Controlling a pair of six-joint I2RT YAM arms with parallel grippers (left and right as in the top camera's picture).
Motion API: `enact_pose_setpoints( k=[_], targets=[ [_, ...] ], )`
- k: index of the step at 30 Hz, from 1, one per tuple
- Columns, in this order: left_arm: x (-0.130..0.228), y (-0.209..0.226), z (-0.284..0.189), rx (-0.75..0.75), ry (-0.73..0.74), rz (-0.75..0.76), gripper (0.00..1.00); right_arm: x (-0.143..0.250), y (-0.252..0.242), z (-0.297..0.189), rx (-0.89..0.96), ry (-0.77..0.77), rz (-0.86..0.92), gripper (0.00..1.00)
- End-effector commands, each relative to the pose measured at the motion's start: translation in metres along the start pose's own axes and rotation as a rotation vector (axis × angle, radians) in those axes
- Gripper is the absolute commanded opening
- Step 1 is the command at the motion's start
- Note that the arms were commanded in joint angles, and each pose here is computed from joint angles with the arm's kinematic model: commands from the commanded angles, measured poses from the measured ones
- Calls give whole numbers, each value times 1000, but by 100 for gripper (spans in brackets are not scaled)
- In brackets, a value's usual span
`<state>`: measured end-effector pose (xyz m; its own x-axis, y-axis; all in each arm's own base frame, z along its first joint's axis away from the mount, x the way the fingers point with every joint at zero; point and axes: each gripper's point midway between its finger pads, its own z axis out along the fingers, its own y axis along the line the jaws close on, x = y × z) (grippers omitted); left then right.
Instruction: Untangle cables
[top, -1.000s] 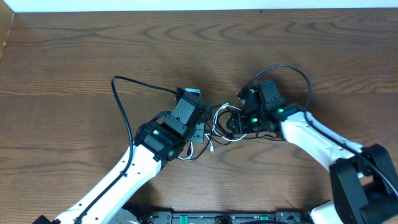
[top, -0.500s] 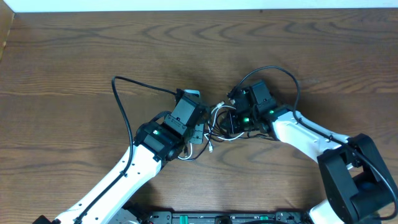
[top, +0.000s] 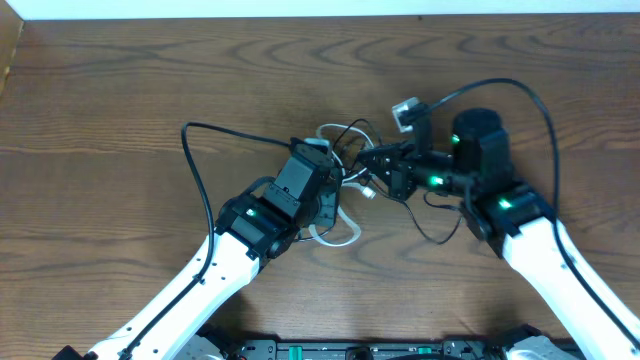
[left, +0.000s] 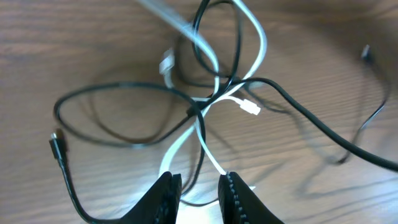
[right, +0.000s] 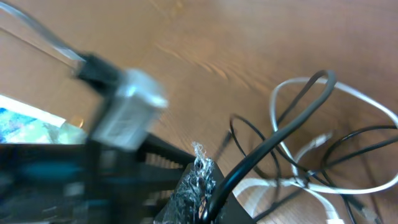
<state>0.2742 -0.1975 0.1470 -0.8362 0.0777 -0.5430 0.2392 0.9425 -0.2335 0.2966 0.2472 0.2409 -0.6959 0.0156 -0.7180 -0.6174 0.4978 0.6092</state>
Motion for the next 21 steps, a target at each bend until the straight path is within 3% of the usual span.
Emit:
enact_pose_setpoints(
  k=[1, 10, 21],
  targets=[
    [-7, -15, 0, 75, -13, 7, 26, -18, 22, -19, -16, -73, -60, 1],
    [-35, -29, -4, 137, -131, 7, 26, -34, 55, -41, -80, -149, -102, 1],
    [-50, -38, -7, 177, -187, -18, 26, -32, 55, -41, -80, -144, -98, 1]
  ],
)
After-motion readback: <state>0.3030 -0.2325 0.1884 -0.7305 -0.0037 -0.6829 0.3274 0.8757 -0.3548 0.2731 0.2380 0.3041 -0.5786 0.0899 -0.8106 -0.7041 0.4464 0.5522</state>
